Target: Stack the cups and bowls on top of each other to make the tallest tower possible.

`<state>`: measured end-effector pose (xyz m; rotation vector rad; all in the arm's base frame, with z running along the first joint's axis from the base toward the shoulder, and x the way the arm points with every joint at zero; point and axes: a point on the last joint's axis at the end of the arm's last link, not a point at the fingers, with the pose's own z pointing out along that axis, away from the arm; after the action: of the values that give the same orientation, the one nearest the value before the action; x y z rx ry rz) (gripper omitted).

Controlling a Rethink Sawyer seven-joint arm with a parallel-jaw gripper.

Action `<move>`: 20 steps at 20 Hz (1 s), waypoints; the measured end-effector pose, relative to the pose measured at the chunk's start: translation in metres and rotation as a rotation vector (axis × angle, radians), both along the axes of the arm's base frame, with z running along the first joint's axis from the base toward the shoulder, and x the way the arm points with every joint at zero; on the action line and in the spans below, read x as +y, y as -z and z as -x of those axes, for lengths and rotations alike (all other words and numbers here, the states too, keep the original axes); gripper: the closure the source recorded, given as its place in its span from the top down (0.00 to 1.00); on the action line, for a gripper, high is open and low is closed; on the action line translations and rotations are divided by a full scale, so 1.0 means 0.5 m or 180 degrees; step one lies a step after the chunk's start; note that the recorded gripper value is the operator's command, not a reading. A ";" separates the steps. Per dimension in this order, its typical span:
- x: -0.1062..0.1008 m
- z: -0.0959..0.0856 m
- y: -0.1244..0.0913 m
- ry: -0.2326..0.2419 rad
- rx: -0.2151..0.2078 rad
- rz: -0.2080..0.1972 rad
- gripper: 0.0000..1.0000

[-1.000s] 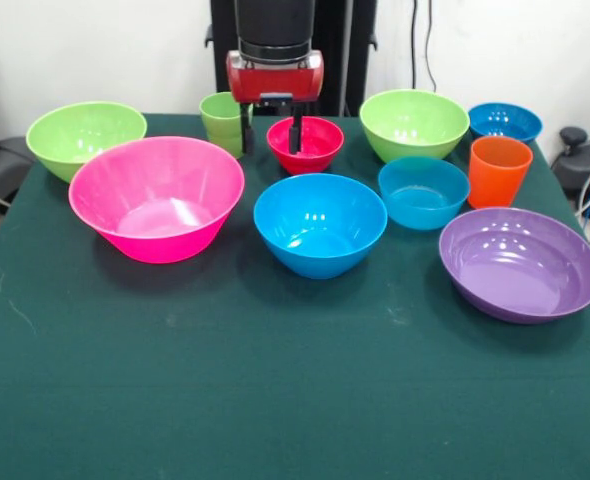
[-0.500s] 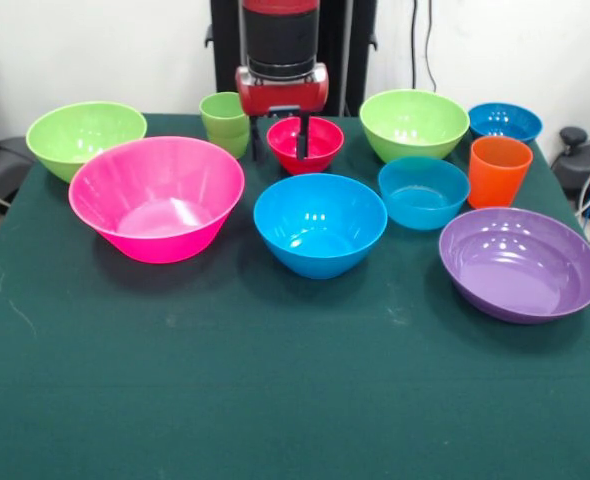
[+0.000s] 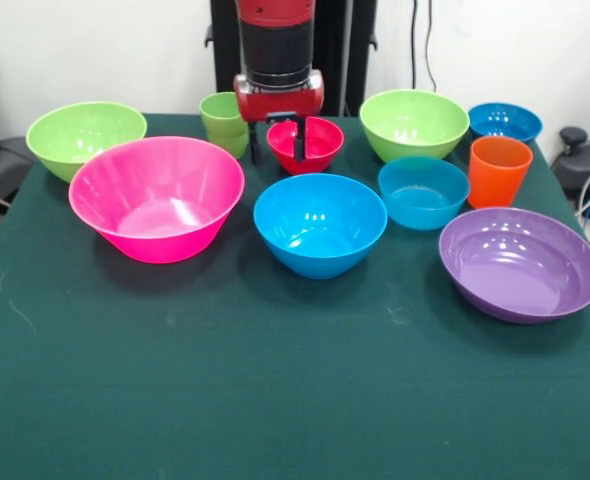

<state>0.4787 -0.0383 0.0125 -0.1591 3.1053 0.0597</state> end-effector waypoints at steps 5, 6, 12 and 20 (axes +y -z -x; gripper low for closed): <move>-0.007 -0.030 -0.038 -0.0022 -0.0144 0.0059 1.00; -0.007 -0.037 -0.049 -0.0031 -0.0171 0.0075 1.00; 0.006 -0.074 -0.111 -0.0062 -0.0262 0.0150 1.00; 0.038 -0.111 -0.160 -0.0177 -0.0421 0.0187 1.00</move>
<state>0.5340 -0.0194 0.0927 -0.2409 2.9721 -0.0392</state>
